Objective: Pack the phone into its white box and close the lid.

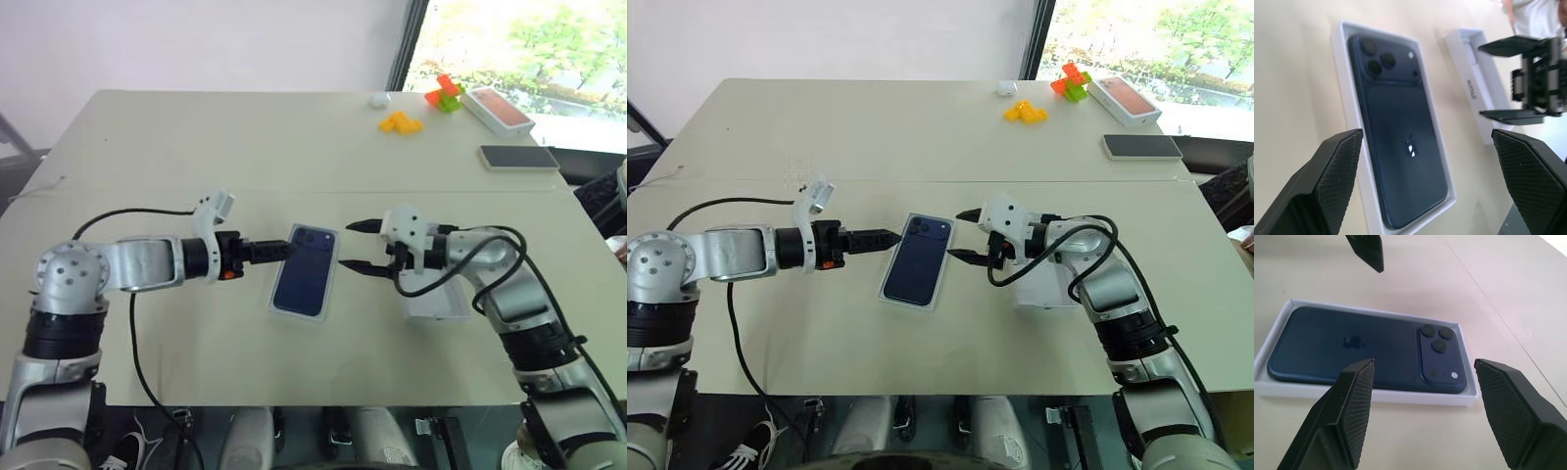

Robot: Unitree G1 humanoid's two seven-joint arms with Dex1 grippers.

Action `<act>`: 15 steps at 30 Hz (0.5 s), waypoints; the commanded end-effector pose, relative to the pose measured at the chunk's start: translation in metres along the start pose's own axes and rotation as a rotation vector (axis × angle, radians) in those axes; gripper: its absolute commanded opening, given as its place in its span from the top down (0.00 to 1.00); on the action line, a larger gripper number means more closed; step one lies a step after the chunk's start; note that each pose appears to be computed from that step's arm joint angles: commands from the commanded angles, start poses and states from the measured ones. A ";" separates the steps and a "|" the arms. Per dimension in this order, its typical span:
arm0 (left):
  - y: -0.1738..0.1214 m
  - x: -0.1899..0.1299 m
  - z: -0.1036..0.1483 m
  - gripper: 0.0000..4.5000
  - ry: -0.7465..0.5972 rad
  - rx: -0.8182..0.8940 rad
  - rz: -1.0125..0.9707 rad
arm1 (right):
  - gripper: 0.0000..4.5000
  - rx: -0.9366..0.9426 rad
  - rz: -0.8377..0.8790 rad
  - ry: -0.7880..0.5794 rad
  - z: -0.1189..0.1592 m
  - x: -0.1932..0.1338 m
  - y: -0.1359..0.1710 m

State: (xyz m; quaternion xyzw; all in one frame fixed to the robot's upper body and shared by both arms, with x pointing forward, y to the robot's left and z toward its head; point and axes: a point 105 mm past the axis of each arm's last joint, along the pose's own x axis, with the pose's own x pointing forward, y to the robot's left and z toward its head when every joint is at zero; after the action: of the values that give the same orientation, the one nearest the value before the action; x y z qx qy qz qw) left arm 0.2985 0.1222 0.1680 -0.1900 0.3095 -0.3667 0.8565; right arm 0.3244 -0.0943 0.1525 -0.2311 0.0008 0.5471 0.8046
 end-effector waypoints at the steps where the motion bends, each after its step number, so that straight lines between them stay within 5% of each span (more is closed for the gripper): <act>1: 0.006 0.003 0.008 0.01 -0.081 0.023 0.039 | 0.24 0.018 -0.053 -0.087 0.024 0.003 -0.008; 8: 0.005 0.022 0.010 0.77 -0.178 -0.007 0.009 | 0.99 0.030 -0.063 -0.081 0.020 0.016 0.004; 10: 0.010 0.029 0.000 0.97 -0.154 -0.006 0.024 | 1.00 0.007 -0.076 -0.043 0.013 0.022 0.009; 15: 0.018 0.045 -0.020 0.97 -0.109 -0.011 0.056 | 1.00 -0.030 -0.108 0.005 0.003 0.038 0.021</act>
State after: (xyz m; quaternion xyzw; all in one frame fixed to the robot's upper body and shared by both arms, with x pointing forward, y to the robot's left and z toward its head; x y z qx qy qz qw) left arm 0.3167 0.0995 0.1188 -0.2153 0.2867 -0.3242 0.8754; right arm 0.3238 -0.0607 0.1264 -0.2226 0.0130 0.5035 0.8347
